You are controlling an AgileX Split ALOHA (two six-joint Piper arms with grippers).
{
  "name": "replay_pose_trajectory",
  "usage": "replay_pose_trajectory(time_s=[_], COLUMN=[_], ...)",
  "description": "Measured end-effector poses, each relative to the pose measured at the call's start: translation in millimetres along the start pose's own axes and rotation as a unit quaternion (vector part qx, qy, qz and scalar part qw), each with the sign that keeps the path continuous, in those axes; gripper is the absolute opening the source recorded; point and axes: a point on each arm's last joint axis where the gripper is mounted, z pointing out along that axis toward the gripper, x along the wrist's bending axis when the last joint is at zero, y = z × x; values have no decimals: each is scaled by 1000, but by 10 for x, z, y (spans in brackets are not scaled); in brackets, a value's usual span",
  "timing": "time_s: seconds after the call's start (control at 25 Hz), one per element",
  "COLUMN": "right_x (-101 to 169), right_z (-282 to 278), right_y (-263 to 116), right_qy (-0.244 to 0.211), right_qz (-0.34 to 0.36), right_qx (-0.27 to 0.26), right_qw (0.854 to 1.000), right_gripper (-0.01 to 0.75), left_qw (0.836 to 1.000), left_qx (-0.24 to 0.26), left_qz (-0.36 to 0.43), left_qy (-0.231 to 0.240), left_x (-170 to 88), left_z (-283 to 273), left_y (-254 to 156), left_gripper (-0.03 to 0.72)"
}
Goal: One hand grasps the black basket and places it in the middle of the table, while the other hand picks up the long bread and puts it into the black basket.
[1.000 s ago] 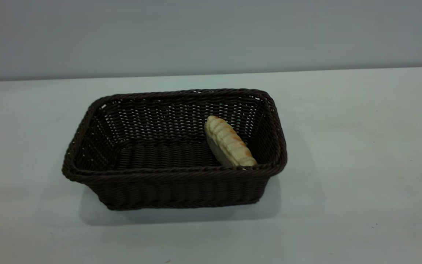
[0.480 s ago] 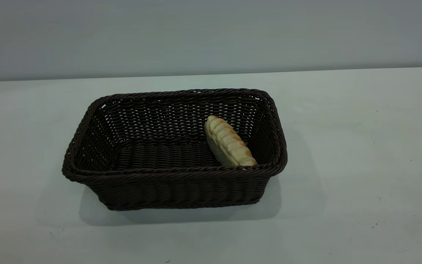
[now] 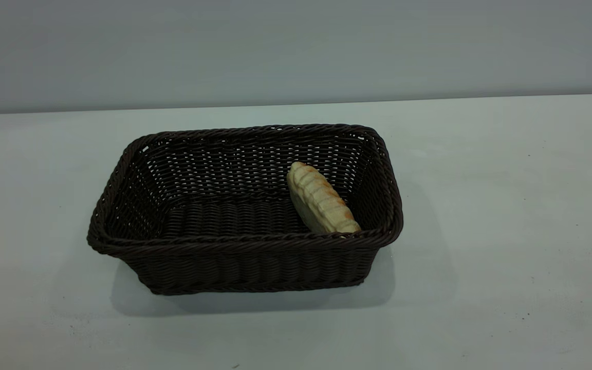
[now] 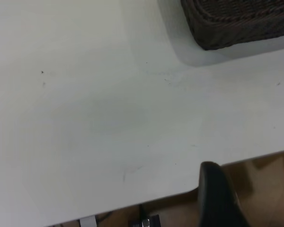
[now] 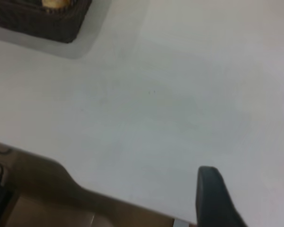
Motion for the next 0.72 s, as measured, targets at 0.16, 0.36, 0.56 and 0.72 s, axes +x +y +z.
replay_pose_trajectory(time_s=[0.16, 0.36, 0.56, 0.72], right_x=[3, 5, 7, 7], right_z=[-35, -54, -54, -54], right_y=[-26, -41, -41, -41], right_qy=[-1, -1, 0, 0], right_qz=[1, 2, 2, 2], right_qx=[-15, -23, -23, -23], right_qw=[1000, 1000, 1000, 1000], right_gripper=[357, 357, 357, 357], left_qw=[1000, 1000, 1000, 1000], left_qx=[0, 0, 0, -7], left_qz=[0, 0, 0, 0], left_qy=[0, -1, -1, -1], left_x=[0, -1, -1, -1], left_z=[0, 0, 0, -13], left_y=[0, 0, 0, -14], left_gripper=[436, 436, 436, 436])
